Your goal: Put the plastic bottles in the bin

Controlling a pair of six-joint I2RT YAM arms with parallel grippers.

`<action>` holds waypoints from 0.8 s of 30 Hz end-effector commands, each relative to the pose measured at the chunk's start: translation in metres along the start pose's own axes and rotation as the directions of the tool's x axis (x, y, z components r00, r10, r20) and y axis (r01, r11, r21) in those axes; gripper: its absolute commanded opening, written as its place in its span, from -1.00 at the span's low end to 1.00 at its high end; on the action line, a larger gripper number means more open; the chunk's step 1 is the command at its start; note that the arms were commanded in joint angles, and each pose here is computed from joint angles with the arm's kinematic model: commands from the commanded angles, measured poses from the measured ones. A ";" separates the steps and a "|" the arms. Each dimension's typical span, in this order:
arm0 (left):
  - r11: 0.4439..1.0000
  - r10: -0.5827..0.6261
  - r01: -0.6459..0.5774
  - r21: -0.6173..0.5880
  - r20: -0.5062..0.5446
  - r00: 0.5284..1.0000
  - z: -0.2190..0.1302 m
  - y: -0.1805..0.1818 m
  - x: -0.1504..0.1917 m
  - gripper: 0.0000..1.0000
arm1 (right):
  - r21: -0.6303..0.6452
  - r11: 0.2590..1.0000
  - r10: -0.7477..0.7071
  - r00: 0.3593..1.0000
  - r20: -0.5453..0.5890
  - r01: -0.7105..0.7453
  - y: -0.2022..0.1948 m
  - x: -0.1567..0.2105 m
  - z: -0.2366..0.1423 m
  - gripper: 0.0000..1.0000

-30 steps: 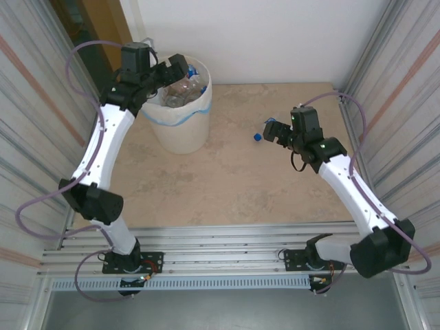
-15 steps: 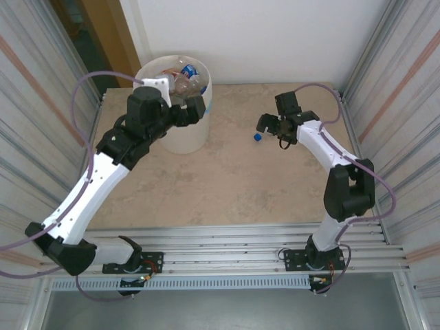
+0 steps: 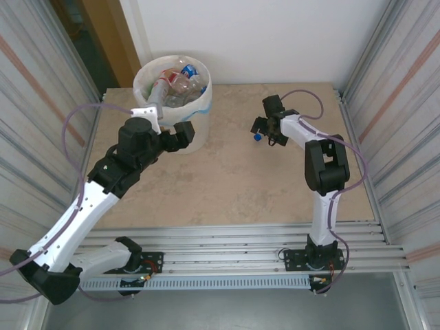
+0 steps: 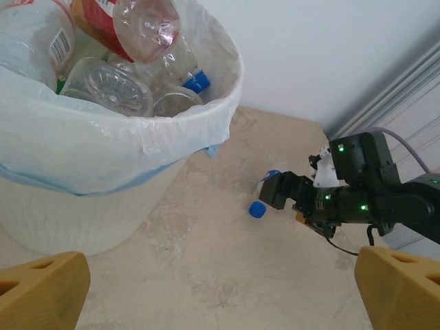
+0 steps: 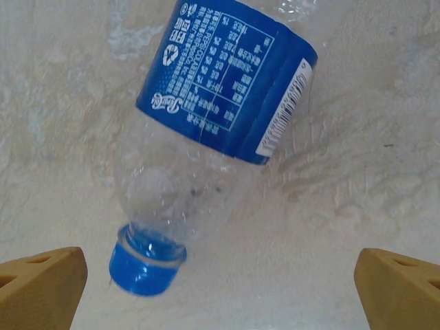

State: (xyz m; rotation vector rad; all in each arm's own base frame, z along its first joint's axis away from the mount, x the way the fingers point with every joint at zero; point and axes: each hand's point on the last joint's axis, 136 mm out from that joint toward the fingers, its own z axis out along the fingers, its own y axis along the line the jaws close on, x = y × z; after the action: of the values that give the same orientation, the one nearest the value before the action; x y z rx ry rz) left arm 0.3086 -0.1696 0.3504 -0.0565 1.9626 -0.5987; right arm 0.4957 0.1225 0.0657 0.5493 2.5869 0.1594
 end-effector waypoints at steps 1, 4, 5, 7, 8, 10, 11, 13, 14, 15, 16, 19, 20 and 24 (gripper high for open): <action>1.000 -0.027 0.027 -0.004 0.014 1.000 -0.008 0.003 0.001 0.97 | -0.024 0.999 0.042 0.997 0.065 -0.040 0.019 -0.017 0.007 0.96; 0.999 -0.034 0.034 -0.014 0.014 0.999 -0.011 0.007 0.004 0.98 | -0.016 0.999 0.046 0.997 0.061 -0.045 0.026 -0.021 0.019 0.96; 0.999 -0.037 0.038 -0.020 0.013 0.999 -0.011 0.009 0.005 0.97 | 0.000 0.999 0.045 0.997 0.062 -0.045 0.026 -0.023 0.023 0.96; 0.999 -0.043 0.044 -0.021 0.019 0.999 -0.014 0.011 0.006 0.97 | 0.026 0.998 0.048 0.997 0.058 -0.050 0.024 -0.024 0.029 0.96; 0.999 -0.046 0.047 -0.022 0.021 0.999 -0.015 0.011 0.007 0.97 | 0.032 0.998 0.051 0.997 0.058 -0.053 0.024 -0.025 0.032 0.96; 0.998 -0.047 0.048 -0.028 0.029 0.998 -0.016 0.013 0.006 0.97 | 0.041 0.998 0.051 0.996 0.066 -0.054 0.024 -0.027 0.035 0.96; 0.998 -0.046 0.047 -0.034 0.029 0.998 -0.017 0.015 0.007 0.98 | 0.046 0.997 0.050 0.996 0.069 -0.054 0.023 -0.028 0.037 0.96; 0.998 -0.046 0.047 -0.034 0.030 0.998 -0.018 0.015 0.006 0.97 | 0.058 0.997 0.049 0.997 0.066 -0.053 0.022 -0.027 0.042 0.96; 0.998 -0.046 0.047 -0.033 0.027 0.999 -0.017 0.014 0.007 0.97 | 0.069 0.996 0.046 0.997 0.055 -0.049 0.020 -0.025 0.047 0.96; 0.998 -0.048 0.049 -0.028 0.025 0.999 -0.017 0.014 0.007 0.98 | 0.070 0.996 0.043 0.998 0.053 -0.047 0.020 -0.026 0.048 0.96; 0.998 -0.050 0.051 -0.030 0.025 0.998 -0.016 0.014 0.008 0.97 | 0.067 0.997 0.037 0.998 0.057 -0.041 0.023 -0.029 0.048 0.96; 0.997 -0.055 0.056 -0.043 0.030 0.998 -0.013 0.018 0.010 0.98 | 0.072 0.997 0.015 0.999 0.040 -0.018 0.023 -0.025 0.054 0.99; 0.997 -0.054 0.055 -0.045 0.026 0.998 -0.012 0.018 0.011 0.97 | 0.073 0.997 0.008 0.999 0.036 -0.011 0.022 -0.024 0.055 0.99; 0.997 -0.054 0.055 -0.050 0.025 0.998 -0.010 0.019 0.010 0.97 | 0.074 0.997 -0.016 1.000 0.021 0.015 0.021 -0.021 0.057 0.81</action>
State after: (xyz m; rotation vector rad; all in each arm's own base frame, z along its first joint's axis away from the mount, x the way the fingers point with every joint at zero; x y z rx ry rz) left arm 0.2978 -0.1558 0.3345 -0.1219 1.9748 -0.5876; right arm 0.5499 0.1375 0.0342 0.5744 2.5573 0.0951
